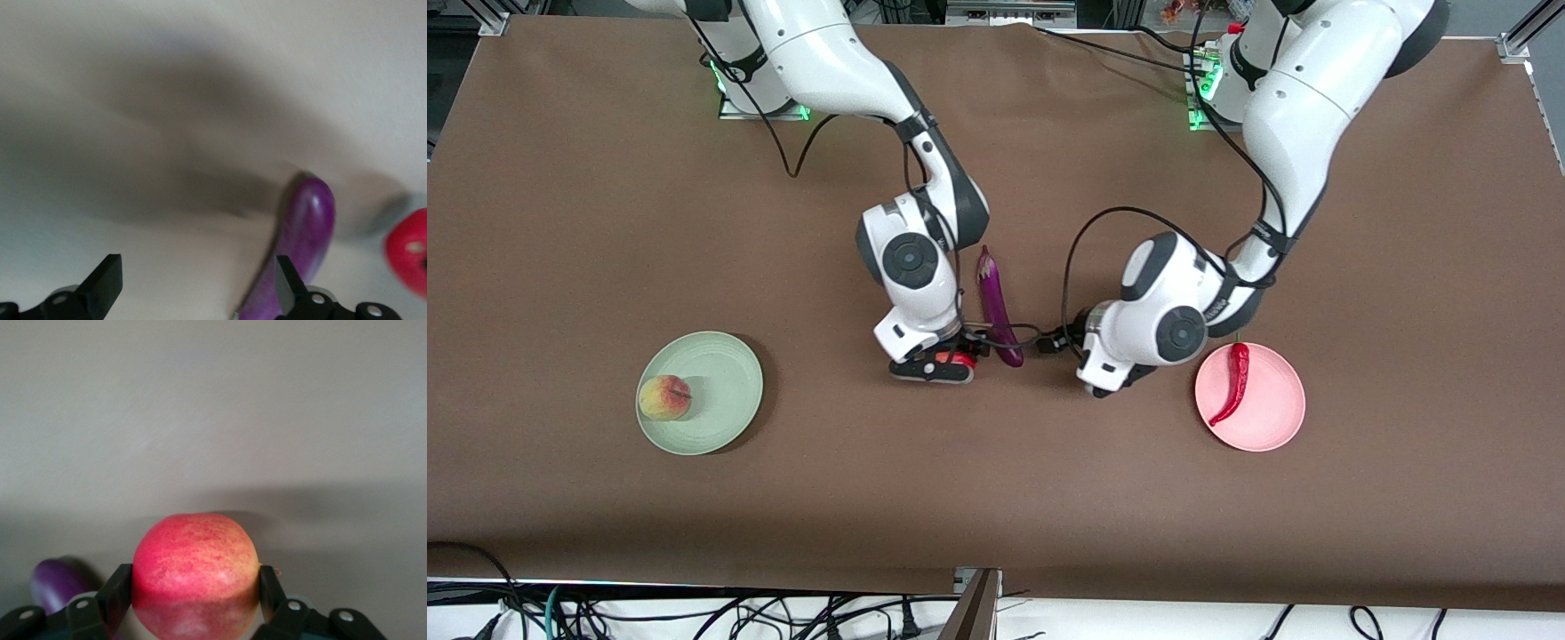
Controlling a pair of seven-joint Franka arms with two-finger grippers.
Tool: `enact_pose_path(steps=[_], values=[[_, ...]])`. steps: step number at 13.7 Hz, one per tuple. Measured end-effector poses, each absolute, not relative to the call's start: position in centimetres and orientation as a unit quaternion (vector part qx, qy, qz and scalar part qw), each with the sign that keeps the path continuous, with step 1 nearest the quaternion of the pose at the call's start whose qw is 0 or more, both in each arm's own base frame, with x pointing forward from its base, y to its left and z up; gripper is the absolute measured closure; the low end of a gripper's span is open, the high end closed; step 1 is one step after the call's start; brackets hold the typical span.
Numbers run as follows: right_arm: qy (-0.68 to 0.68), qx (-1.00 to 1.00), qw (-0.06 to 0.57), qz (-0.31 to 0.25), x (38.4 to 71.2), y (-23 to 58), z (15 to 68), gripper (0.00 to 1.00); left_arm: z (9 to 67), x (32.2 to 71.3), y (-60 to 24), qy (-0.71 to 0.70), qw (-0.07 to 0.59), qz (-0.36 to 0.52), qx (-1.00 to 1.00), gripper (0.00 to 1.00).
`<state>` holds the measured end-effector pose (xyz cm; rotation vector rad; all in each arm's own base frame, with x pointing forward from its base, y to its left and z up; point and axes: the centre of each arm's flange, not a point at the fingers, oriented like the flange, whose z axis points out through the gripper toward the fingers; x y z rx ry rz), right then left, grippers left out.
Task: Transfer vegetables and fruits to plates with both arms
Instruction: 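Carry the pomegranate to the green plate while the left gripper grasps the eggplant, then release the pomegranate on the green plate while the left gripper carries the eggplant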
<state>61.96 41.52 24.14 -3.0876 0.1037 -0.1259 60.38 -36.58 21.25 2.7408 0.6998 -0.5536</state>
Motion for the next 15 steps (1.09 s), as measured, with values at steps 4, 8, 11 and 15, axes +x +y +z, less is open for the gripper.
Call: enact_pose_path(steps=[4, 8, 11, 15], values=[[-0.041, -0.999, -0.002, 0.003, 67.5, 28.5, 28.6, 0.19, 21.3, 59.4, -38.6, 0.262, 0.129, -0.185, 0.938, 0.00], [-0.119, -0.992, -0.038, 0.013, 70.5, 17.4, 30.6, 0.19, 21.7, 57.4, -42.8, 0.285, 0.135, -0.172, 0.934, 0.00], [-0.145, -0.988, -0.043, 0.026, 71.5, 10.8, 29.5, 0.19, 21.7, 56.8, -43.7, 0.285, 0.136, -0.168, 0.934, 0.00], [-0.150, -0.987, -0.050, 0.041, 72.1, 5.5, 26.7, 0.19, 20.7, 55.7, -45.1, 0.280, 0.132, -0.161, 0.937, 0.00]])
